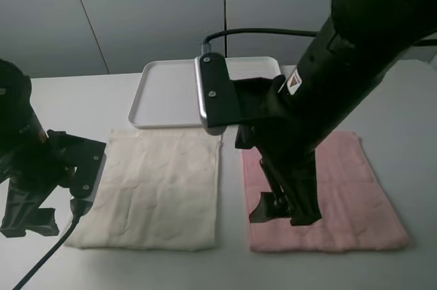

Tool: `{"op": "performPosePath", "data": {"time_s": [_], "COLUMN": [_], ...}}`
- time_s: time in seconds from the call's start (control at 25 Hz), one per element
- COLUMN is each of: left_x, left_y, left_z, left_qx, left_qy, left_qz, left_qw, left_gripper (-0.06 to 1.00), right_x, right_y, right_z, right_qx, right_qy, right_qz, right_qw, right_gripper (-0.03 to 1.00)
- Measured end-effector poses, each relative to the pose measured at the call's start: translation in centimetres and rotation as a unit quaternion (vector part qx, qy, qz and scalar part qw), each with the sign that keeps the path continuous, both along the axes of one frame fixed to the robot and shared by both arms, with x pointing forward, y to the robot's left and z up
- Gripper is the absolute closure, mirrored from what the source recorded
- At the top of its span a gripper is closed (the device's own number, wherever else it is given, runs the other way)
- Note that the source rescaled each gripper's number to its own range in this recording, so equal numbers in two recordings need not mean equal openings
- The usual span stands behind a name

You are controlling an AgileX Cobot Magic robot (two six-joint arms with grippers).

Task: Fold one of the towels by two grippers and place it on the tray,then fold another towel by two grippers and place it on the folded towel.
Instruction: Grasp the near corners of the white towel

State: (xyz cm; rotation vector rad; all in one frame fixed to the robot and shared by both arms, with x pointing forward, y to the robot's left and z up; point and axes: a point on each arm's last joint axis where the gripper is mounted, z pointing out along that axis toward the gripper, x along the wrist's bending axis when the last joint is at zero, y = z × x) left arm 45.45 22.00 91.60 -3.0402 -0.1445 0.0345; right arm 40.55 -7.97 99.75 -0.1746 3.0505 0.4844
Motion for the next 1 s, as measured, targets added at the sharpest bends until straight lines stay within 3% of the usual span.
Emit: {"op": "performPosePath", "data": {"time_s": [0.44,0.8,1.0], "left_x": [-2.4,-3.1,-3.3], "left_y": [0.8,-1.2,-1.0], "left_z": [-2.6,-2.8,-3.5], "left_qx": [-0.014,-0.020,0.006], "left_qy": [-0.009,-0.016,0.002], "left_qz": [-0.039,-0.089,-0.087], "left_qw": [0.999,0.996,0.996], "left_gripper": [-0.04,-0.04,-0.04], "right_x": [-2.1,-1.9,-1.9], "right_y": [4.1,4.3,4.3], "right_z": [-5.4,-5.9,-5.9], "right_qx": [-0.048,-0.049,-0.048], "right_qy": [0.023,0.015,0.015], "right_qz": [0.034,0.032,0.032], "right_qw": [0.998,0.998,0.998], "right_gripper": [-0.03,-0.03,-0.03]}}
